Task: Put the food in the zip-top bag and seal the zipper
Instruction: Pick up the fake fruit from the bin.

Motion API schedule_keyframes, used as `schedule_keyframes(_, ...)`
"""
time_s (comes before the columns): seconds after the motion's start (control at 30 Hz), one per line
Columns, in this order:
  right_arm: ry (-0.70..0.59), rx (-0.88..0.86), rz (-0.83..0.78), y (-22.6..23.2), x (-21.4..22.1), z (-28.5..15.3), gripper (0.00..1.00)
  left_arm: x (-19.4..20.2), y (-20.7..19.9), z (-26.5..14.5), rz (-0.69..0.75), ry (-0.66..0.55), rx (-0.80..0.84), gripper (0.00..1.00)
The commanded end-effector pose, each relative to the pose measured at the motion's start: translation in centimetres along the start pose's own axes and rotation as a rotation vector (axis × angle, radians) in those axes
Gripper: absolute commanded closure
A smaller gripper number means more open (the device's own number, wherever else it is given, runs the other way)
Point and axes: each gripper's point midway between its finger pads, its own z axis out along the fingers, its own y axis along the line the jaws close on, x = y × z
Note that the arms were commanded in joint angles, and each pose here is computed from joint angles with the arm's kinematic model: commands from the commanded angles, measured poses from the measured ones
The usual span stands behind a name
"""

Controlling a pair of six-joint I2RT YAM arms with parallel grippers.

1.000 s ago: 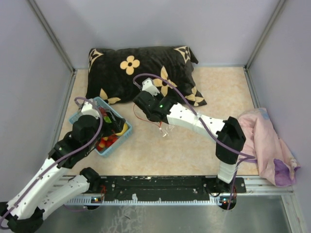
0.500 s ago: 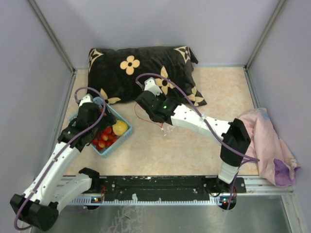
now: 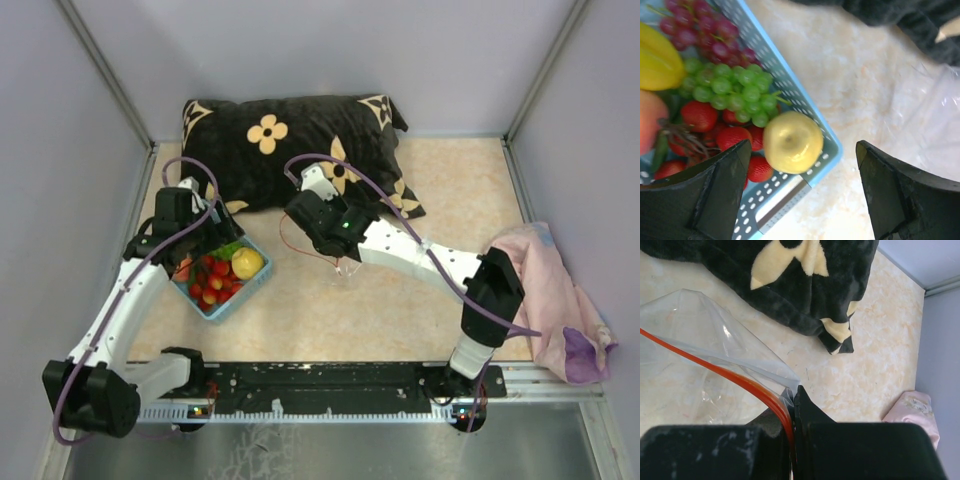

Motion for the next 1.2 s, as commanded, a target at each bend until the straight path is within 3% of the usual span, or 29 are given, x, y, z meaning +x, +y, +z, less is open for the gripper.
schedule_keyframes(0.0,-0.064,0.006,0.074,-1.3,-2.1,-0.8,1.0,2.9,-2.0,0.5,0.003,0.122,0.153,0.09)
schedule_keyframes(0.3,-0.069,-0.007,0.062,-0.9,-2.2,-0.7,1.0,6.1,-1.9,2.6,-0.022,0.238,0.18,0.1)
schedule_keyframes(0.6,-0.056,-0.025,0.083,-0.7,-1.9,-0.8,1.0,7.3,1.8,3.6,0.04,0.274,0.004,0.11)
schedule_keyframes(1.17,-0.037,-0.047,0.111,-0.4,-0.7,-1.0,1.0,8.7,-0.4,6.1,0.036,0.343,0.145,0.15)
